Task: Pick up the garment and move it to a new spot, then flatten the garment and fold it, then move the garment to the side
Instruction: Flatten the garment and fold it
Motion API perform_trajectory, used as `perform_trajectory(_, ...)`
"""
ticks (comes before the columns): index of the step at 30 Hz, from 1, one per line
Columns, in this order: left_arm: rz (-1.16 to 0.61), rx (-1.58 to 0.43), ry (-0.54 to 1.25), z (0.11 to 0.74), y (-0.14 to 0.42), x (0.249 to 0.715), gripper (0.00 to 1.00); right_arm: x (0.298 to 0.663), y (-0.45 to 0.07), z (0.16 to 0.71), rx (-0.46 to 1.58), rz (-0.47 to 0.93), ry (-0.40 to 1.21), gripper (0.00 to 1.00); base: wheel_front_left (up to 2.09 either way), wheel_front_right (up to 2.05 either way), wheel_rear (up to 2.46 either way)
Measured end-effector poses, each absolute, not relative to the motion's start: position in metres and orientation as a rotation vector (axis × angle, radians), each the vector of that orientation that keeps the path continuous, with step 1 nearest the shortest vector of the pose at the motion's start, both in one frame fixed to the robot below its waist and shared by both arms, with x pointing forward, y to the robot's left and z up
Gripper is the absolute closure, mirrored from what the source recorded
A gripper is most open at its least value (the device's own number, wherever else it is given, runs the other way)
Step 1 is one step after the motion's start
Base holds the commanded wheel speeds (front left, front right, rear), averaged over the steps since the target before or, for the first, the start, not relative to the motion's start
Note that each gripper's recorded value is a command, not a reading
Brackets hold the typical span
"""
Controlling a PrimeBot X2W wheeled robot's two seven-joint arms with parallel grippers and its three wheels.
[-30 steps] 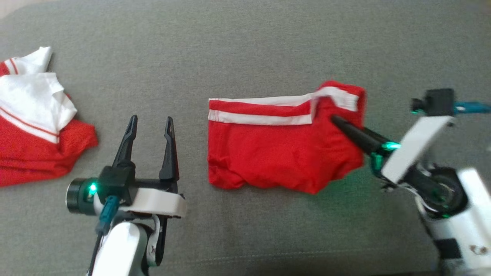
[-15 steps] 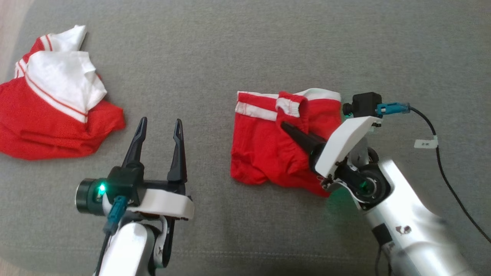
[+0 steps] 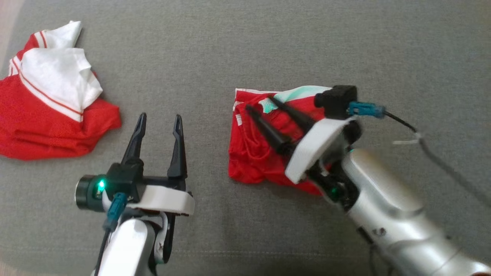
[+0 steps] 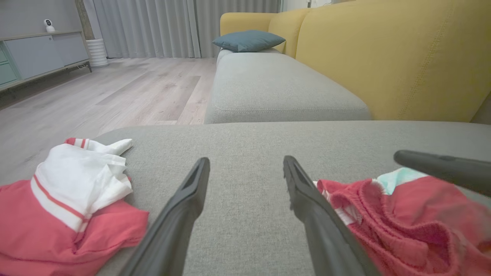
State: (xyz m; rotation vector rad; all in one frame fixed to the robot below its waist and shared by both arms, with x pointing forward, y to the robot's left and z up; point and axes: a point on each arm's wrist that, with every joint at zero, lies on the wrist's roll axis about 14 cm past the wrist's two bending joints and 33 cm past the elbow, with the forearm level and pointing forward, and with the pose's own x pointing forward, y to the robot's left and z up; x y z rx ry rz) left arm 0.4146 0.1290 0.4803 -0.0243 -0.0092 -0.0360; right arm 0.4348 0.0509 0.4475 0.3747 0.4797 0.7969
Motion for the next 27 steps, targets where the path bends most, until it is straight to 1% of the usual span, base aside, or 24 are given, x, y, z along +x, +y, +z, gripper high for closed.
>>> perform_trajectory(2,-0.040,-0.027,-0.021,0.484,0.127,0.417,0.00,0.447,0.035,0.459,0.268,0.783,0.345,0.00,0.00,0.00,0.00)
perform_trajectory(5,-0.045,-0.029,-0.027,0.486,0.125,0.417,0.00,0.464,0.003,0.473,0.146,0.724,0.183,0.00,0.00,0.00,0.00)
perform_trajectory(9,-0.045,-0.028,-0.037,0.489,0.125,0.420,0.00,0.477,-0.043,0.491,0.069,0.604,0.046,0.00,0.00,0.00,0.00)
perform_trajectory(12,-0.052,-0.025,-0.044,0.491,0.123,0.421,0.00,0.472,-0.083,0.487,0.054,0.485,0.031,0.00,0.00,0.00,0.00)
perform_trajectory(17,-0.061,-0.020,-0.054,0.494,0.120,0.420,0.00,0.444,-0.141,0.477,0.045,0.302,0.042,0.00,0.00,0.00,0.00)
perform_trajectory(19,-0.064,-0.017,-0.050,0.493,0.120,0.416,0.00,0.434,-0.151,0.479,0.055,0.254,0.037,0.00,0.00,0.00,0.00)
perform_trajectory(20,-0.064,-0.017,-0.050,0.493,0.120,0.416,0.00,0.434,-0.151,0.479,0.055,0.254,0.037,0.00,0.00,0.00,0.00)
perform_trajectory(27,-0.061,-0.003,-0.048,0.497,0.127,0.401,0.00,0.400,-0.162,0.494,0.079,0.174,0.034,0.00,0.00,0.00,0.00)
